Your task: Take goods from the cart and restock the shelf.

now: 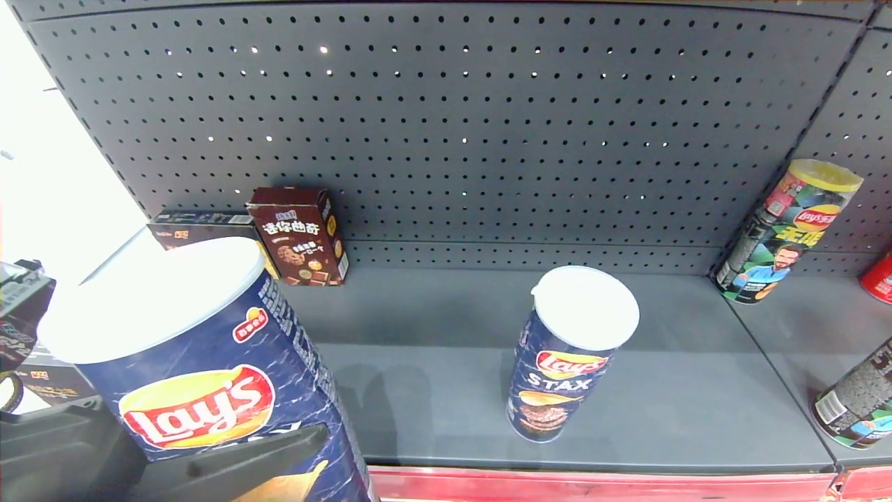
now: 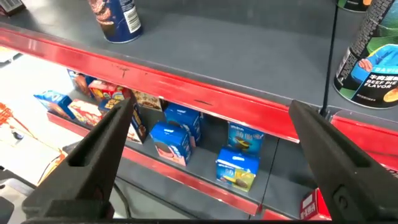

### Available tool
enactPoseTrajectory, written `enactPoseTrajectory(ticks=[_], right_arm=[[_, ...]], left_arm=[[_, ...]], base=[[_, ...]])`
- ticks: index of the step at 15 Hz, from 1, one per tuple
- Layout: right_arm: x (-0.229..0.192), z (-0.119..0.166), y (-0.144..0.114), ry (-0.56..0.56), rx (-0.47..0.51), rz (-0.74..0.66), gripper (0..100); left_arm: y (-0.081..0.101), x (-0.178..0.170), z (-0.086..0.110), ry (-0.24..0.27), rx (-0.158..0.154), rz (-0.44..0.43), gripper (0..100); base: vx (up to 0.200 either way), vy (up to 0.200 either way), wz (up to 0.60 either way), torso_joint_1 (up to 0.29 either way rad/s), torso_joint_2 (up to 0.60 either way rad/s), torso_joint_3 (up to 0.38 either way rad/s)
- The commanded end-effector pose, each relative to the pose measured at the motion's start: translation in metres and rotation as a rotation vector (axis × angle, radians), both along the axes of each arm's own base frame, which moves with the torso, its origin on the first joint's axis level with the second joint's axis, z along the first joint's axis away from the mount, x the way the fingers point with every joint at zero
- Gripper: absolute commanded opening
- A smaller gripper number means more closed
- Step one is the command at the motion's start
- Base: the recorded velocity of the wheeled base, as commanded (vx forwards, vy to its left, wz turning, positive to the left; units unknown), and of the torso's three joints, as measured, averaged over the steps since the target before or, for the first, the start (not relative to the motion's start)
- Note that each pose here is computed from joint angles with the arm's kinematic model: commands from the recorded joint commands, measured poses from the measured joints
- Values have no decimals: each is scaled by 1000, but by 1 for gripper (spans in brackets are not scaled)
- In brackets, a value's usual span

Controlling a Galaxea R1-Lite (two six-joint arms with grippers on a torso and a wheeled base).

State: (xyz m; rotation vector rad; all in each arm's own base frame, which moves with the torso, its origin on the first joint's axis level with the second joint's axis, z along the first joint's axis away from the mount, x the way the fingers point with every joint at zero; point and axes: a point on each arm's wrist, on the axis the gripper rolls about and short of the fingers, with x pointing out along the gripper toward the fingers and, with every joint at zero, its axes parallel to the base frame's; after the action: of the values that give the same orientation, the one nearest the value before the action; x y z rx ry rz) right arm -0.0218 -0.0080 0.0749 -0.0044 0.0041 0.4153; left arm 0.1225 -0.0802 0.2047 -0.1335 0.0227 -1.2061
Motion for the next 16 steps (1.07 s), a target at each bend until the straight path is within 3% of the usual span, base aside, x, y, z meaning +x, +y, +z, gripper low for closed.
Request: enactPoseTrajectory(ticks=[1,5,8,12,14,16], right_arm=[[0,0,0,4,-1,0,100],[0,0,0,4,-1,0,100],[0,0,0,2,-2,0,100],[0,0,0,2,-2,0,100],[0,0,0,4,-3,0,100],[0,0,0,4,-3,0,100]], left_arm=[[-1,-1,-1,2,2,-11,0],[-3,-1,0,-3,3,-22,0],[-10,-6,-1,-26,15,-82,0],[-22,5,-6,-86,119,-104,0],[-24,9,-2,-99,130,-96,0],[-21,21,2,-128,146,1,0]], base=[[0,0,0,0,0,0],[0,0,0,0,0,0],[0,0,0,0,0,0],[0,0,0,0,0,0],[0,0,0,0,0,0],[0,0,0,0,0,0]])
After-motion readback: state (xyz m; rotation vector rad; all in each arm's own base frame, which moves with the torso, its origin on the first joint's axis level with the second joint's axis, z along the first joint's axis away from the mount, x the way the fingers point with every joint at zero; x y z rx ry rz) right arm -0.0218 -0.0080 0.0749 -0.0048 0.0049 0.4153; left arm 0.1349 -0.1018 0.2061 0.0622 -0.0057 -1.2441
